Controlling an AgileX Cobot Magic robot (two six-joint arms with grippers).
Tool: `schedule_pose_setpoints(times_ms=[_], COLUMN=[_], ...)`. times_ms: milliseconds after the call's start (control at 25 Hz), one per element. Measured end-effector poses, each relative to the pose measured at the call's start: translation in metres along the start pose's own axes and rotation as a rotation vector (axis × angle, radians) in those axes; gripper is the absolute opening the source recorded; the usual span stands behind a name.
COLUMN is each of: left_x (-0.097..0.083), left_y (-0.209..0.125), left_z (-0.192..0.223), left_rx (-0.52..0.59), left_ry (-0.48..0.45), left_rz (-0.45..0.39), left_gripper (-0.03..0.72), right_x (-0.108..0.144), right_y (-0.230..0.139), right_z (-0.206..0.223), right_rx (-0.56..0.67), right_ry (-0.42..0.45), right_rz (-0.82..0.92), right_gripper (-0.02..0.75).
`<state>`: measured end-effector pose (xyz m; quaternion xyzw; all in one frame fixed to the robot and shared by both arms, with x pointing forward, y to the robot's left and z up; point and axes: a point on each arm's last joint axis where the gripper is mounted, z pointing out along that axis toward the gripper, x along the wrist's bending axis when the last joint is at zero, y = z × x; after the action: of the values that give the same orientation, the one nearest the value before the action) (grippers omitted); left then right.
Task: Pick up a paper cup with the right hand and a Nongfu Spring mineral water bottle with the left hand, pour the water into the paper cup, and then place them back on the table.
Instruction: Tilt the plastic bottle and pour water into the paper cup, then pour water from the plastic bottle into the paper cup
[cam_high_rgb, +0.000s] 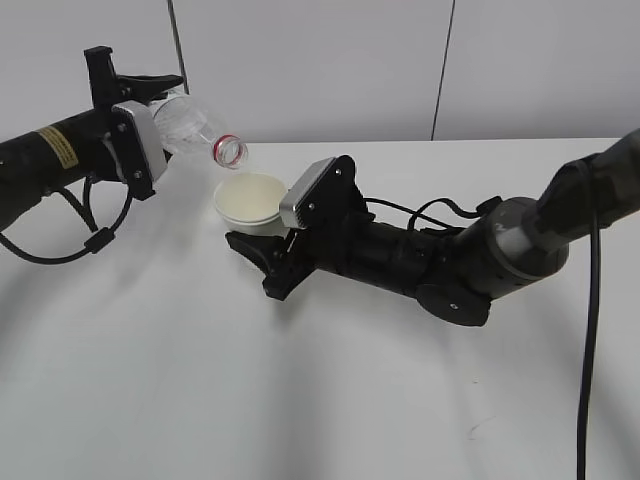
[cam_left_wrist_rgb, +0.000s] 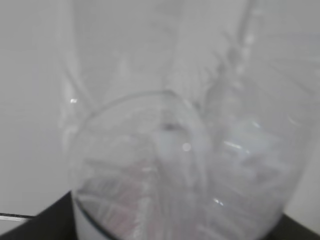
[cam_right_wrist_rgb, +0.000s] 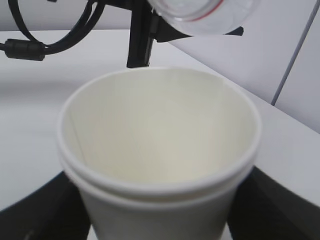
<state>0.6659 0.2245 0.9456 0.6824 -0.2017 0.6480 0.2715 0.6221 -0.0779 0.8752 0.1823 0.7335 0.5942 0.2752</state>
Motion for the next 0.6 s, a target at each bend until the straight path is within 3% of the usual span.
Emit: schedule_pose_setpoints(times_ms=[600], left_x=[-0.0002], left_y=[0.0036], left_z=[0.0023], left_rx=[-0.005], left_ry=[0.002], left_rz=[0.048], left_gripper=[0.391], right_x=[-0.0008], right_y=[-0.0001], right_z=[0.0000], right_rx=[0.001], right_ry=[-0.008], right_rz=[0.006], right_gripper=[0.525])
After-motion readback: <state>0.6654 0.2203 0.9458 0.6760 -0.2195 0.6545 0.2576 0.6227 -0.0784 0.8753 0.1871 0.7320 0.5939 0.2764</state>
